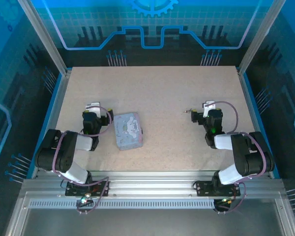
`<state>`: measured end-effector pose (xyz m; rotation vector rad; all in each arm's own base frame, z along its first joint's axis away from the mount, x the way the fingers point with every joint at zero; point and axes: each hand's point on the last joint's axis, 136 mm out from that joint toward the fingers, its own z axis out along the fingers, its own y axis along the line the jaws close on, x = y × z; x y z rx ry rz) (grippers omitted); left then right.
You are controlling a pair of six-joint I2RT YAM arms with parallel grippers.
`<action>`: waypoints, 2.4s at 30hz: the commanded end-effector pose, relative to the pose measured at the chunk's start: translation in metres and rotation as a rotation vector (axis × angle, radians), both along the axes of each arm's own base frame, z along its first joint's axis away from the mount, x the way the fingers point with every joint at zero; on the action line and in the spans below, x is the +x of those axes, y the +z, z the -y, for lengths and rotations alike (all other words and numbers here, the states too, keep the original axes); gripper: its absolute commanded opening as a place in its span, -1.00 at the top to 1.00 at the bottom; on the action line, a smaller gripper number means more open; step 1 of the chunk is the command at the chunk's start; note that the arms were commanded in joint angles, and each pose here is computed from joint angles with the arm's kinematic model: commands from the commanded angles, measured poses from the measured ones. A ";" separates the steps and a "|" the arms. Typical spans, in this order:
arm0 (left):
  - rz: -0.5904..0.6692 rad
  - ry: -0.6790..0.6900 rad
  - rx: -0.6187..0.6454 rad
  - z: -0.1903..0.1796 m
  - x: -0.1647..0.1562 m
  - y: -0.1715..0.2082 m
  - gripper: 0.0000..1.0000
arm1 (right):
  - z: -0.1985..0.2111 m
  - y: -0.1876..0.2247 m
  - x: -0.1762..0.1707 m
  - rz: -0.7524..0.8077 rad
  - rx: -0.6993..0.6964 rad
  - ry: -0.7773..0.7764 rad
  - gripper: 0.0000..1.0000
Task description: Unlock a padlock with a key
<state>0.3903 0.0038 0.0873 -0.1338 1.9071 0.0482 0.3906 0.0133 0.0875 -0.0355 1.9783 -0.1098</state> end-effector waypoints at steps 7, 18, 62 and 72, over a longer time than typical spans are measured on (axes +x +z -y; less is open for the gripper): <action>0.027 -0.020 0.000 0.002 0.006 0.010 -0.98 | 0.004 0.010 0.005 0.032 0.001 -0.023 -1.00; 0.026 -0.022 -0.003 0.002 0.006 0.010 -0.98 | 0.004 0.009 0.005 0.031 0.001 -0.022 -1.00; -0.398 -0.006 -0.856 0.088 -0.091 0.024 -0.81 | -0.057 0.086 -0.101 -0.355 0.716 0.042 -0.94; -0.474 -0.110 -0.831 0.138 -0.070 0.017 -0.73 | -0.096 0.046 -0.133 -0.509 0.657 0.100 -0.88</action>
